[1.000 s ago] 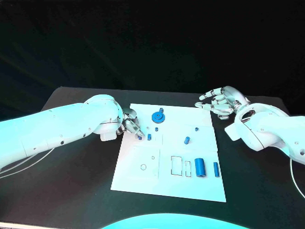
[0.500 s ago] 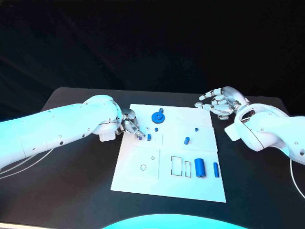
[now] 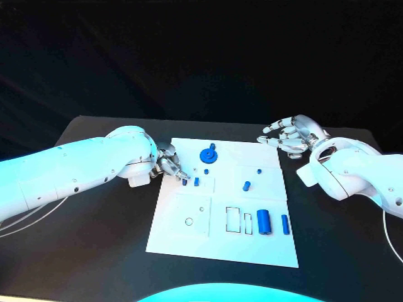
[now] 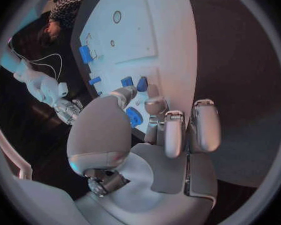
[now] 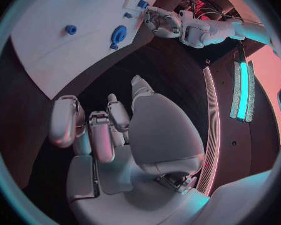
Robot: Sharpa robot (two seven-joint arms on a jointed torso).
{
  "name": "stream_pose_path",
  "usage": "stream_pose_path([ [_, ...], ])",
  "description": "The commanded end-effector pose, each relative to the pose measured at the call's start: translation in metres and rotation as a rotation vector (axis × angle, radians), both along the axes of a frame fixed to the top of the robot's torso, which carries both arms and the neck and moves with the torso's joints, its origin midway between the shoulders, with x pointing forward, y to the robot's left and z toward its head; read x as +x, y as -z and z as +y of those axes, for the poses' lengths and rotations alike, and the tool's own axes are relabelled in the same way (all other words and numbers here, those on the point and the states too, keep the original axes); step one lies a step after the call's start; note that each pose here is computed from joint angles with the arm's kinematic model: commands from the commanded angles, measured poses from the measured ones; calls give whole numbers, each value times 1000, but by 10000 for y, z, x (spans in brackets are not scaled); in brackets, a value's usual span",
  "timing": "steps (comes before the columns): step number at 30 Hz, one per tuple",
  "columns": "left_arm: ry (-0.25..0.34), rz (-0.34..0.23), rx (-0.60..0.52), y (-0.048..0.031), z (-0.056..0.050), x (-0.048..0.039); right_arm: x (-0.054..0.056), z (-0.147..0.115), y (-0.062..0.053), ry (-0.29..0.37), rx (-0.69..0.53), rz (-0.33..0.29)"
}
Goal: Assemble the parts on the task board
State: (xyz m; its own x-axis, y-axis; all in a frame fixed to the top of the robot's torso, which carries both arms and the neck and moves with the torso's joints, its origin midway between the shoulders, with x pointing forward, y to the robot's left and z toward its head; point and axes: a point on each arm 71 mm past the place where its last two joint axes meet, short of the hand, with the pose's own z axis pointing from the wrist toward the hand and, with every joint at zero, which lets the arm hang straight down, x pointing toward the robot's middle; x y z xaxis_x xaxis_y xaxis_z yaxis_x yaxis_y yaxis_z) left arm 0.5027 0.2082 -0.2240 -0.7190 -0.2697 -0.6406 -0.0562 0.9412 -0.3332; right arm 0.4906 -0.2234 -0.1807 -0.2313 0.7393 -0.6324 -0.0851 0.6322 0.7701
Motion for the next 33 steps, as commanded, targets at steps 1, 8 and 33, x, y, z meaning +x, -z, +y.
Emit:
stream_pose_path([
  [1,-60,-26,-102,-34,3,33,-5,12,-3,-13,1,-8],
  [8,-124,-60,-206,-72,54,69,-7,10,-3,-13,1,-7],
  [33,284,-595,-363,-373,-389,-22,-7,-8,-3,-10,1,-7],
])
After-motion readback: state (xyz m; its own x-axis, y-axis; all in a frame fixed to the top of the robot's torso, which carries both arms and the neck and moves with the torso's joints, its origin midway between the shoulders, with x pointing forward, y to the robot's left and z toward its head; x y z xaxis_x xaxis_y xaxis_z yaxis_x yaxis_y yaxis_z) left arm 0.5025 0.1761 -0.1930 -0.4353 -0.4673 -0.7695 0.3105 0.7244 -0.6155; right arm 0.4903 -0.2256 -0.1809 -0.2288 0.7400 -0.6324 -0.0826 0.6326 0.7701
